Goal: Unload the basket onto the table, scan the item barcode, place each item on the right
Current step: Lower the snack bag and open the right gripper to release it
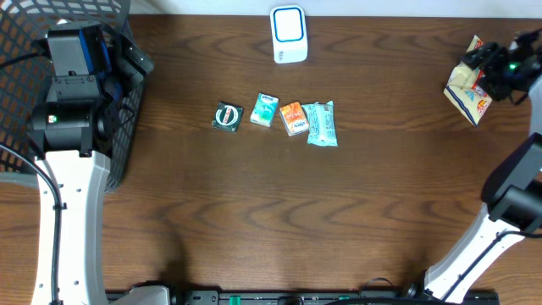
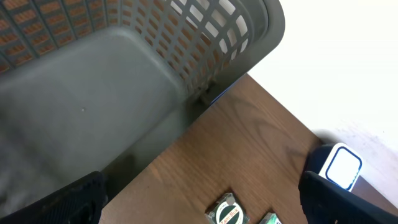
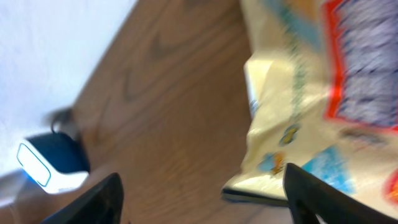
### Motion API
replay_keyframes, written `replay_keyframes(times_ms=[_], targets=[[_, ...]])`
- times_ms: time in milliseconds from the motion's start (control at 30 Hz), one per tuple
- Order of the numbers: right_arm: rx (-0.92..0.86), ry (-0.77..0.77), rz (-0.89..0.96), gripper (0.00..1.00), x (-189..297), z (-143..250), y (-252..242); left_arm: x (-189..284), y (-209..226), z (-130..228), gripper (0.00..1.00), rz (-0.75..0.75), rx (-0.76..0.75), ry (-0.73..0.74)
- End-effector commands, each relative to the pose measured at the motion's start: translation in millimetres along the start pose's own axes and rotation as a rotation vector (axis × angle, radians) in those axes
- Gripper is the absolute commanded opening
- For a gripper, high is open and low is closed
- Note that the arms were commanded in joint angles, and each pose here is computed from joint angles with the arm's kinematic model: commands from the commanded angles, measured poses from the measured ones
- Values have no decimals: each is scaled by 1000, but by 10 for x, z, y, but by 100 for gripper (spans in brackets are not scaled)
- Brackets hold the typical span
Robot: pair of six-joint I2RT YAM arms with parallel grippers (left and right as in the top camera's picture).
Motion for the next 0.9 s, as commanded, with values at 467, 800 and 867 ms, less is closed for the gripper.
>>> replay_keyframes(times_ms=[467, 800, 867], targets=[[200, -71, 521, 76, -463, 200, -29, 23, 14, -15, 98, -2, 15, -6], [230, 8, 749, 81, -410, 197, -600, 23, 14, -15, 98, -2, 15, -6], [226, -15, 808, 82, -287, 153, -635, 23, 14, -15, 98, -2, 15, -6]])
Point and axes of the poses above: each gripper's point midway between its finger pads, its own x axis back along the fingers, its own y axis along the line the jaws close on, z = x × y, the point moved 8 cm from there along x, back along the fingers
